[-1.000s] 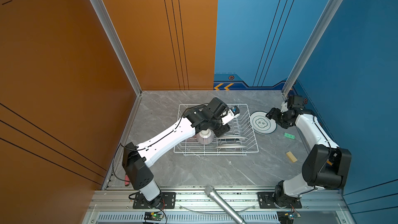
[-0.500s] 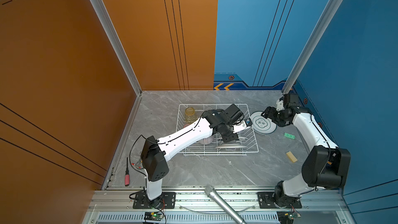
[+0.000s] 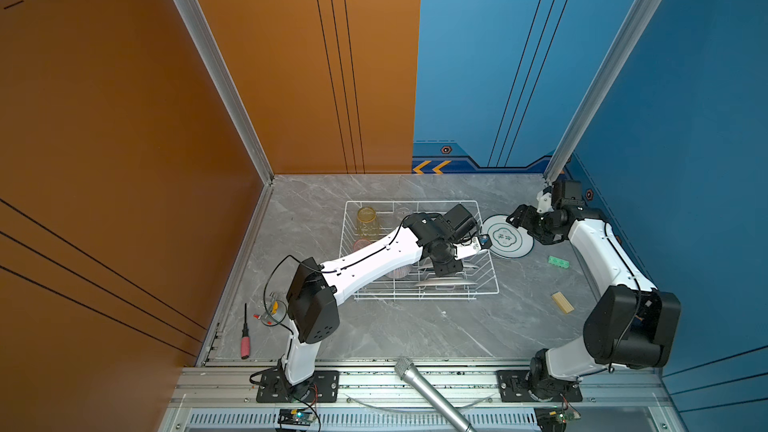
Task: Unload the mixed dishes from the dish rack
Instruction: 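Reach the left gripper into the rack and close on a green-rimmed plate, then lift the green-and-red rimmed plate up out of the rack with the left gripper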
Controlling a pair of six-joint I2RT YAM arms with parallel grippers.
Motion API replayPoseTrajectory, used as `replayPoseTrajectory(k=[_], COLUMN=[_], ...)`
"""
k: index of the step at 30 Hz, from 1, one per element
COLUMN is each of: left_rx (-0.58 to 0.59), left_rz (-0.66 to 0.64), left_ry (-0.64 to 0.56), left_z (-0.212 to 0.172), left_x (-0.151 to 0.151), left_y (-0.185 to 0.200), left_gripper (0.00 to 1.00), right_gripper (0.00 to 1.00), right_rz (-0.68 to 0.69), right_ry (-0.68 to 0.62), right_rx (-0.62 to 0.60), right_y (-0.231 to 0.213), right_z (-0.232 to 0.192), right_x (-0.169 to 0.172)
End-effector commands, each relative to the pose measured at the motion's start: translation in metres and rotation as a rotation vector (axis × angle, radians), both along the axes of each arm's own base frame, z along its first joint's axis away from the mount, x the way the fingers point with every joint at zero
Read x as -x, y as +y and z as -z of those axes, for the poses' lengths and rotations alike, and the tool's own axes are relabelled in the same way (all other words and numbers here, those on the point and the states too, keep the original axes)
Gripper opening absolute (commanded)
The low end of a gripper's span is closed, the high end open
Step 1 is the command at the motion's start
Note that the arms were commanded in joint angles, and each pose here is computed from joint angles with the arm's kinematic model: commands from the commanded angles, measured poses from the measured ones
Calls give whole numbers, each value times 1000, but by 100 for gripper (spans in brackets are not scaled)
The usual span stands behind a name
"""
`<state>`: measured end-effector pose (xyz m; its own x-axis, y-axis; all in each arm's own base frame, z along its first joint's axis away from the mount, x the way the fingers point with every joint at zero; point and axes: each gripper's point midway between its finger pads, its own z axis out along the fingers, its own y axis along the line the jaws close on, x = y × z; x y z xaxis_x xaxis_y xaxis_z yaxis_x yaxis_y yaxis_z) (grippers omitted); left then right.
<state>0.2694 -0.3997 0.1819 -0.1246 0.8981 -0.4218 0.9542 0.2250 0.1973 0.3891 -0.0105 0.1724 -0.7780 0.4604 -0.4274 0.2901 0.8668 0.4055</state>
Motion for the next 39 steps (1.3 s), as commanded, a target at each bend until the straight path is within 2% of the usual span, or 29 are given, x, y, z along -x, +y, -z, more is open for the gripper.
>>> replayPoseTrajectory(k=[1, 7, 30, 39], left_rx=[-53, -87, -229, -237], left_rz=[4, -11, -62, -68], left_ry=[-23, -62, -255, -279], left_z=[6, 10, 12, 8], left_x=[-5, -16, -46, -49], left_y=[2, 3, 8, 8], left_gripper=[39, 36, 10, 2], right_gripper=[77, 77, 78, 77], right_rz=[-13, -2, 11, 14], right_ry=[-21, -25, -24, -21], right_rx=[-1, -9, -26, -31], right_y=[-1, -5, -10, -11], right_z=[-11, -10, -5, -2], right_x=[3, 5, 10, 11])
